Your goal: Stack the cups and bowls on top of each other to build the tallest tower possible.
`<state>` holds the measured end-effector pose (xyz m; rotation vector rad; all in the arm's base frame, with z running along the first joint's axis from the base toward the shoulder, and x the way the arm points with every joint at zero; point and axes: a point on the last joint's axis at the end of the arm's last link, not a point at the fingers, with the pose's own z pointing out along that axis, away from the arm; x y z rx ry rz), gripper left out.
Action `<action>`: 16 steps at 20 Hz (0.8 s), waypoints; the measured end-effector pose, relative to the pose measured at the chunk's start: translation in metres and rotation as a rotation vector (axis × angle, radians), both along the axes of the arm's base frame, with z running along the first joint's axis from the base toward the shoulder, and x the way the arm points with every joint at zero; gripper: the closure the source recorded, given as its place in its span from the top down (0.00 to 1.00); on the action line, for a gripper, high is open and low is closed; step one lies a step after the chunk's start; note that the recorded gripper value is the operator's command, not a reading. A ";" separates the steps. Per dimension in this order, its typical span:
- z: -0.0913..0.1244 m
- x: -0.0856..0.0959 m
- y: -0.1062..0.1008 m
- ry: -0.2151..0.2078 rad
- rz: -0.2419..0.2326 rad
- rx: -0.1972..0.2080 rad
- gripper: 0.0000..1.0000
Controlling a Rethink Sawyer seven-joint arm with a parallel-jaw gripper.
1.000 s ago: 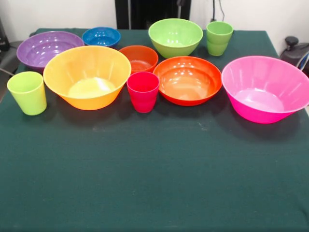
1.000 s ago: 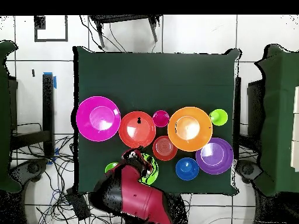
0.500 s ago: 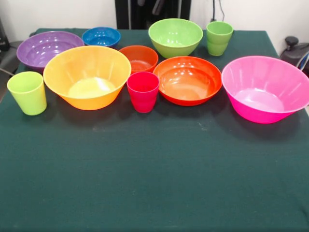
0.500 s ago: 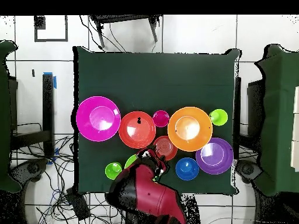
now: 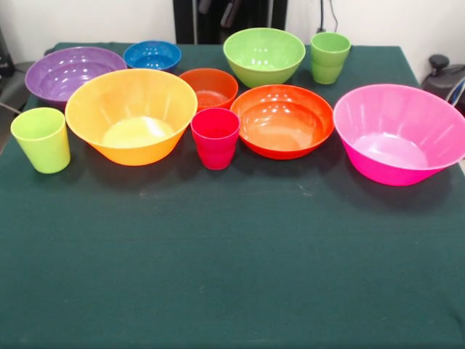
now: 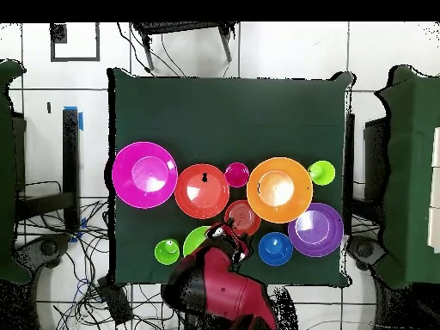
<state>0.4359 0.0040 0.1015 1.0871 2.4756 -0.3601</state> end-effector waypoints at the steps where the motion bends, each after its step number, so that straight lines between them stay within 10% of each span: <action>1: -0.001 -0.001 -0.001 0.002 0.002 -0.001 1.00; 16: -0.042 -0.025 -0.048 -0.023 0.085 -0.007 1.00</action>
